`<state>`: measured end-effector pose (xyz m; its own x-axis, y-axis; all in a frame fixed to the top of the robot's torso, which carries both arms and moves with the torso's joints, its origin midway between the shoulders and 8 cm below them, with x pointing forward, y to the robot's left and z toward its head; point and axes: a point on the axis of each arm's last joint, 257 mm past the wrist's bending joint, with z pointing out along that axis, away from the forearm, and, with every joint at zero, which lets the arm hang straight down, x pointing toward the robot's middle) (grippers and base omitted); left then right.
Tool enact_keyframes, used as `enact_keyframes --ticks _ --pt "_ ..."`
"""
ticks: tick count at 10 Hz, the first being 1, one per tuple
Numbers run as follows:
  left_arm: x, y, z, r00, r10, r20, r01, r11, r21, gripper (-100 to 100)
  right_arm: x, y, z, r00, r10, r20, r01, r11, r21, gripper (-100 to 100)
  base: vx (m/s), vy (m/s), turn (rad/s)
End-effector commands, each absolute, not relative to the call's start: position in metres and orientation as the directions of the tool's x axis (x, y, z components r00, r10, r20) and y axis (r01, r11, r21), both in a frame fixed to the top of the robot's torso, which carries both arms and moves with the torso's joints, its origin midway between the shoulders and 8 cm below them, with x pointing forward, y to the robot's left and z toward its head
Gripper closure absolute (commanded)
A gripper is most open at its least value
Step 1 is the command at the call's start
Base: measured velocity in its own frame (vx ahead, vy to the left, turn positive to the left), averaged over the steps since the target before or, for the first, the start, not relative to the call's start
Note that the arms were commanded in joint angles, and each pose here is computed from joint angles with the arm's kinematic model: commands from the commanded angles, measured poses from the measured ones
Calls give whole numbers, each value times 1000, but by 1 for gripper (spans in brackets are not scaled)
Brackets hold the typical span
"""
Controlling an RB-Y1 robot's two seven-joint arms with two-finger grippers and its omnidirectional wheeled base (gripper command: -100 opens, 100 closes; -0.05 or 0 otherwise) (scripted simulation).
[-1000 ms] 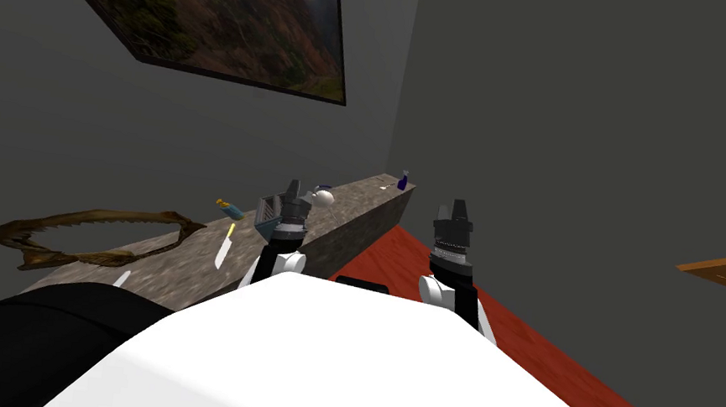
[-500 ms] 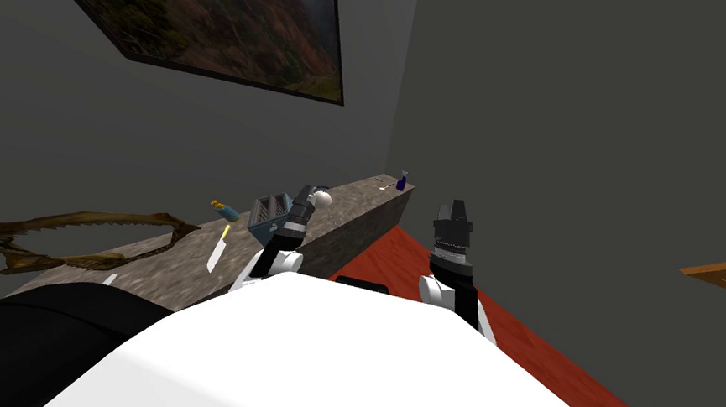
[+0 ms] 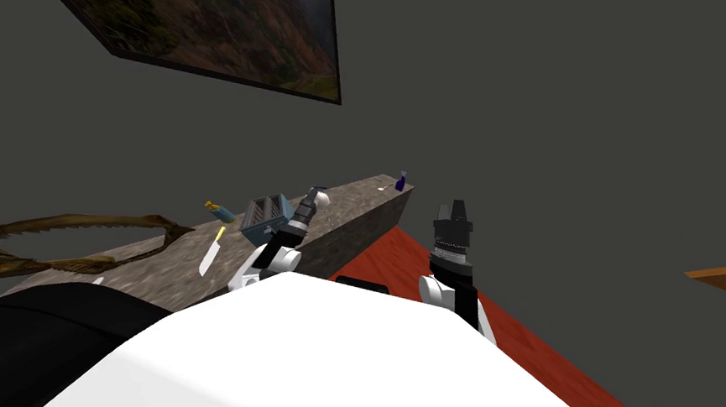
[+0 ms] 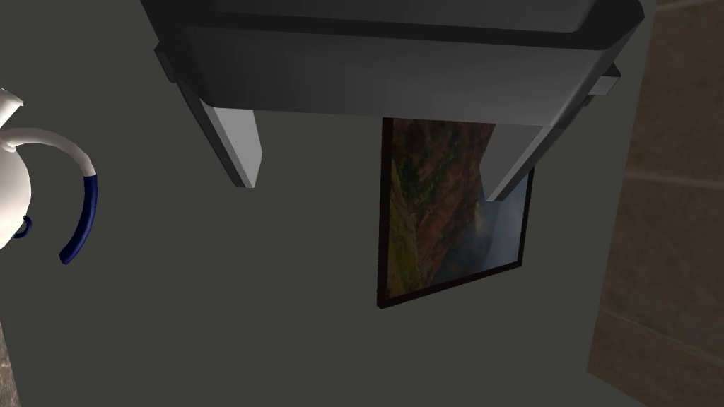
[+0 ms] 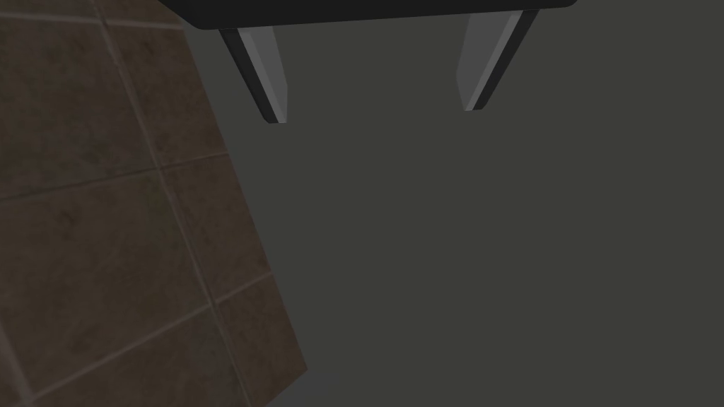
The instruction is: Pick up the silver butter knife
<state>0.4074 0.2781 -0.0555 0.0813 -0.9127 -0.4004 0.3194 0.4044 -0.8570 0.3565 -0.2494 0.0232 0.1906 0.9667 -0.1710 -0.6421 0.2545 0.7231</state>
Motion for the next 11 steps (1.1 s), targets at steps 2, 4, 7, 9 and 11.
enact_keyframes --ticks 2,4,7,9,11 --pt "414 281 -72 63 -892 -447 264 447 -855 -100 357 -249 23 191 967 -171 -642 254 723 0 23 -23 1" --pt "420 284 -84 47 -872 -487 219 485 -847 -100 357 -249 23 191 967 -171 -642 254 723 0 23 -25 0" --pt "431 293 -108 12 -826 -563 135 559 -818 -100 357 -249 23 191 967 -171 -642 254 723 0 30 -28 -1" --pt "435 299 -120 -7 -801 -599 94 596 -798 -100 357 -249 23 191 967 -171 -642 254 723 0 25 -24 0" --pt "439 307 -134 -31 -774 -633 42 632 -774 -100 357 -249 23 191 967 -171 -642 254 723 0 31 -25 0"
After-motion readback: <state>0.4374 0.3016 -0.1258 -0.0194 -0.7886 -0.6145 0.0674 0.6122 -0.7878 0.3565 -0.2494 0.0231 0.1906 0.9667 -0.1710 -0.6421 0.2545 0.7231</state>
